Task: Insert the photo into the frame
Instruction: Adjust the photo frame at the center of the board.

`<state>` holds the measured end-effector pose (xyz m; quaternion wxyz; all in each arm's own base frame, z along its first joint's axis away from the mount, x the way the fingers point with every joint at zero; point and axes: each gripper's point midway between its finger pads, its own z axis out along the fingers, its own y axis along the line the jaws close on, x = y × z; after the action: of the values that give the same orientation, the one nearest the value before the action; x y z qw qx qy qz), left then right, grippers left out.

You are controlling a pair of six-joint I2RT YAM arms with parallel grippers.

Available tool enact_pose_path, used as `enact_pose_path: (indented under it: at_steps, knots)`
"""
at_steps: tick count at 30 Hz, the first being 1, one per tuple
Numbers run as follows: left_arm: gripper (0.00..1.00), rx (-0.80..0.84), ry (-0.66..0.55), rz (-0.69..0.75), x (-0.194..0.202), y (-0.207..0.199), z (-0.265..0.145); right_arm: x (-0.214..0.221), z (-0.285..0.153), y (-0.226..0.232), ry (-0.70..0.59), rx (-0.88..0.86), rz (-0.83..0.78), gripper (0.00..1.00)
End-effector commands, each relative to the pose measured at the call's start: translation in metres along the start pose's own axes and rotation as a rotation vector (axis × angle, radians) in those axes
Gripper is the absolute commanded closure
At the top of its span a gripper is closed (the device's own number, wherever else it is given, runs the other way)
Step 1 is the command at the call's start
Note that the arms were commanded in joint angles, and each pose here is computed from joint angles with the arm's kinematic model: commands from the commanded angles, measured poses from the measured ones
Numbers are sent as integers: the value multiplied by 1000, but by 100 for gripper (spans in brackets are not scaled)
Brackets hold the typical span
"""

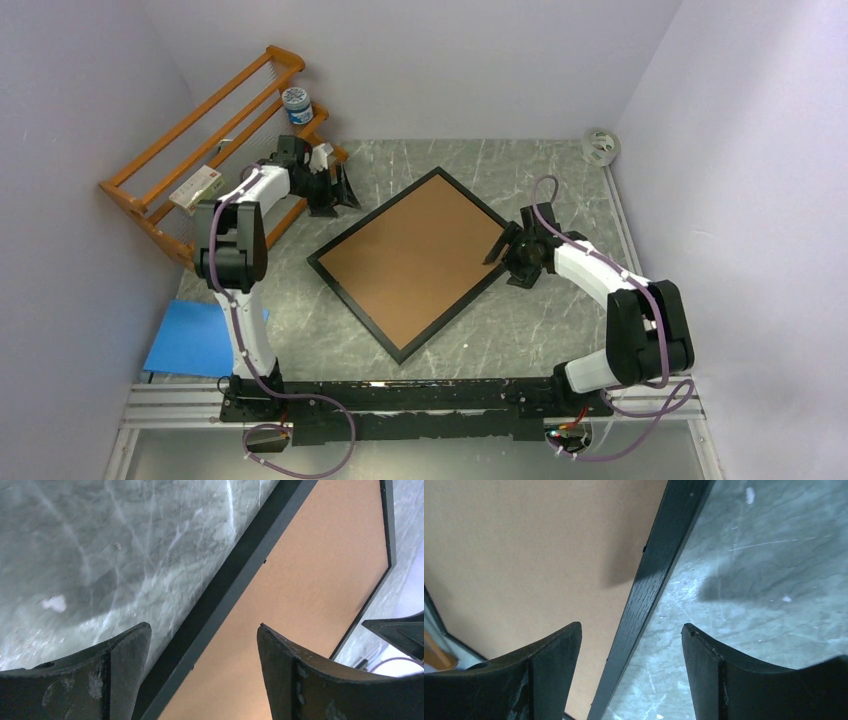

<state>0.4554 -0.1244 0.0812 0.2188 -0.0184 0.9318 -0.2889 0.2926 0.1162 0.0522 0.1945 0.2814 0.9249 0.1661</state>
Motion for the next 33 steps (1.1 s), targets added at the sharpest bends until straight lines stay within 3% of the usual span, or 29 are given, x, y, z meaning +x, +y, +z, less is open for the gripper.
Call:
enact_pose_path:
  at_steps: [1, 6, 11, 14, 17, 19, 21, 33]
  knots:
    - [18, 159, 48, 37, -2, -25, 12, 0, 4, 26, 25, -120, 42, 23]
    - [22, 171, 108, -15, 20, -22, 24, -1, 16, 30, 42, -135, 23, 25]
    - [41, 122, 199, -32, 56, -22, 26, -8, 29, 34, 43, -131, -31, 36]
    - [47, 61, 240, -47, 81, -16, 26, -16, 34, 41, 32, -144, -73, 42]
    - [57, 53, 279, -93, 103, -17, 26, -25, 40, 49, 16, -159, -117, 51]
    - [74, 81, 303, -130, 118, -22, 25, -32, 43, 51, 3, -139, -131, 56]
    - [83, 100, 324, -141, 134, -31, 22, -39, 45, 51, -10, -122, -134, 58]
    - [84, 10, 483, -144, 248, -43, 9, -110, 67, 61, -147, -125, -242, 62]
